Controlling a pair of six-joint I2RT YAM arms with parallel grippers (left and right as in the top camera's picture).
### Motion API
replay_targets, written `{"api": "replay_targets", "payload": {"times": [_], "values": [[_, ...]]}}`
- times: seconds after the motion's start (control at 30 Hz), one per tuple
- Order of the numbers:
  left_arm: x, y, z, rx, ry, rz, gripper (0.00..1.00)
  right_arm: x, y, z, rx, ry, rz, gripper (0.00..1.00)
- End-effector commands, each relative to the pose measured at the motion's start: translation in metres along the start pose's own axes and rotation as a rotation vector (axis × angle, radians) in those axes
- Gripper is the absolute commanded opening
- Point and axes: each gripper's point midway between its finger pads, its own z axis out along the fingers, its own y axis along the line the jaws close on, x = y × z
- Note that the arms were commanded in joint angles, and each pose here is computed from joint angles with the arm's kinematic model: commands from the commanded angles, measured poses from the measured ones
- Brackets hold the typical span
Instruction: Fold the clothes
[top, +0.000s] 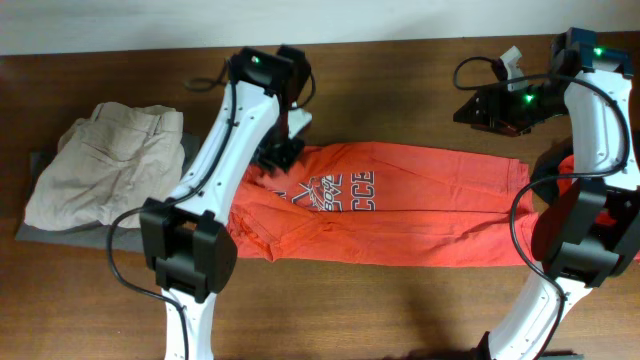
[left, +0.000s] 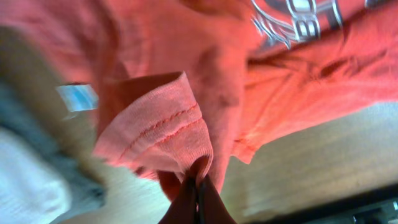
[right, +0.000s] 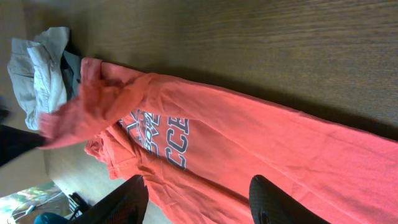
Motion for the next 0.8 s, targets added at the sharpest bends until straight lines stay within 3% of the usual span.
{"api": "replay_targets", "payload": {"times": [0.0,0.07,0.13,0.33,0.4,0.5,0.63,0.77], "values": [[0.012,-0.025,0.030,0.148,0.067,0.110,0.06,-0.003,0.007,-0.006,0.005,-0.015,-0.027,0.58],[0.017,-0.025,0.041,0.153,0.096,0.109,0.13,-0.003,0.007,-0.006,0.005,-0.016,-0.027,0.58],[0.019,-0.025,0.047,0.155,0.109,0.106,0.30,-0.003,0.007,-0.006,0.005,-0.016,-0.027,0.58],[0.018,-0.013,0.027,0.136,0.057,0.069,0.33,-0.003,0.007,-0.006,0.005,-0.015,-0.027,0.58],[0.012,-0.006,0.012,0.124,-0.012,0.056,0.34,-0.002,0.007,-0.006,0.005,-0.015,-0.027,0.58],[-0.008,0.010,-0.005,0.094,-0.160,0.030,0.44,-0.001,0.008,-0.006,0.004,-0.011,-0.024,0.58],[-0.039,0.019,-0.002,0.112,-0.276,0.032,0.49,-0.001,0.008,-0.006,0.004,-0.010,-0.022,0.58],[-0.051,0.005,0.017,0.201,-0.276,0.085,0.48,0.000,0.008,-0.006,0.003,-0.007,-0.019,0.58]]}}
